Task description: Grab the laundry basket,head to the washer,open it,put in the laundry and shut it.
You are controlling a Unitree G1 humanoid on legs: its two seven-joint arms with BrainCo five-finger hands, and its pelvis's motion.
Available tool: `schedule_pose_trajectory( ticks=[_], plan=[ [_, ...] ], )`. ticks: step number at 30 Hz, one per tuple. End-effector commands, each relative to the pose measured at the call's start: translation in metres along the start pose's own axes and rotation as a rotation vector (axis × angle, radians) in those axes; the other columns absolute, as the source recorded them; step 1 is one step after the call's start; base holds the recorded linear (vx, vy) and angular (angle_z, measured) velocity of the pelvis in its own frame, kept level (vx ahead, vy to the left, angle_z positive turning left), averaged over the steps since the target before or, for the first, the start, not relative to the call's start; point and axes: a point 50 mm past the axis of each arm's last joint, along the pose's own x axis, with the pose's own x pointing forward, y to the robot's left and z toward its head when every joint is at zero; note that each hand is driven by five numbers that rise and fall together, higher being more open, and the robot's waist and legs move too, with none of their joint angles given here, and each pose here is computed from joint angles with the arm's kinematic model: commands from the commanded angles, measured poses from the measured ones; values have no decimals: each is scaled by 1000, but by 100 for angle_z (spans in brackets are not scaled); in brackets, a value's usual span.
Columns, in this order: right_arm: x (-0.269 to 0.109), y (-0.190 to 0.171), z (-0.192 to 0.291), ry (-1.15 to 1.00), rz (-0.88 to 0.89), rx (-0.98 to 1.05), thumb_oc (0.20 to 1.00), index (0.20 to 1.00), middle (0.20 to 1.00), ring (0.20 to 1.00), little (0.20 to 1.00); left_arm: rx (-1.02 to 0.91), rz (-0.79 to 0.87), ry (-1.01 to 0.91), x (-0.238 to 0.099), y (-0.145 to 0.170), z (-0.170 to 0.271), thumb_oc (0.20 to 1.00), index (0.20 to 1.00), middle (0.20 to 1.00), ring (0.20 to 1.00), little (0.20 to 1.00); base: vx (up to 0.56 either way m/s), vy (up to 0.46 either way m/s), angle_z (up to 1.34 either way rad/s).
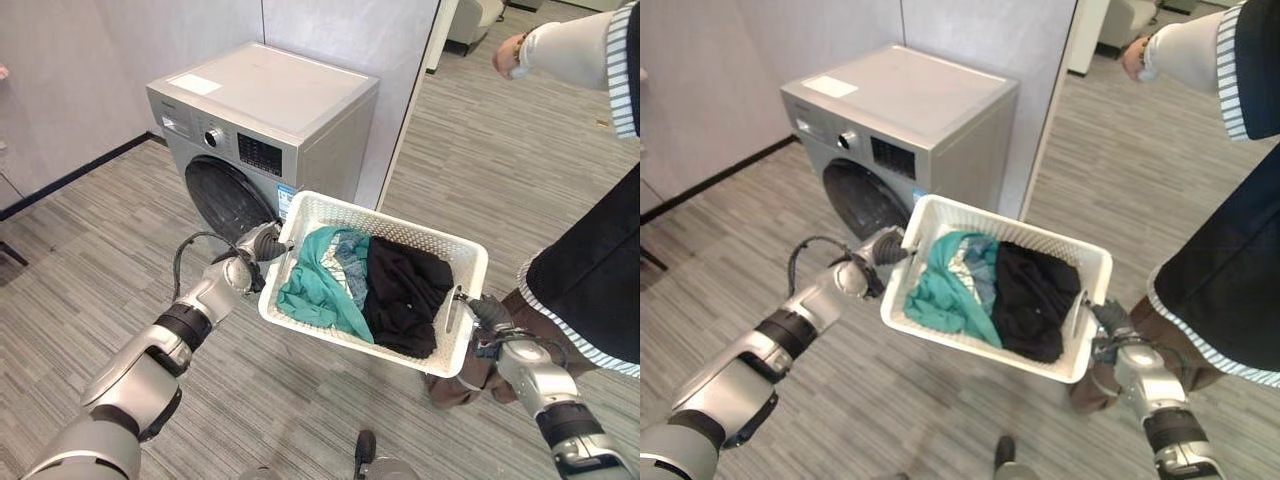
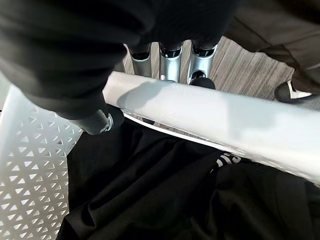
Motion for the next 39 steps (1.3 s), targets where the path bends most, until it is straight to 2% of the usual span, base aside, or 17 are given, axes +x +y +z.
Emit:
schedule_pose_trajectory(
  ticks=[1, 23, 24, 39],
  plan=[
    [-1, 10, 58, -305, 70, 89, 200, 200, 200, 200, 200, -31, 59, -159, 9, 16, 38, 200, 200, 200, 200, 200, 0, 0, 0],
    [-1, -2, 44, -266, 7, 92, 200, 200, 200, 200, 200, -51, 76, -110, 6, 18, 22, 200, 200, 200, 200, 200, 0, 0, 0],
    [-65, -18, -135, 222, -146, 155, 200, 200, 200, 200, 200, -844, -19, 586, -181, -158, -148, 200, 200, 200, 200, 200, 0, 0, 0],
    [-64, -15, -126, 182, -135, 164, 200, 200, 200, 200, 200, -847, 2, 615, -188, -157, -154, 200, 200, 200, 200, 200, 6, -6, -5]
  ],
)
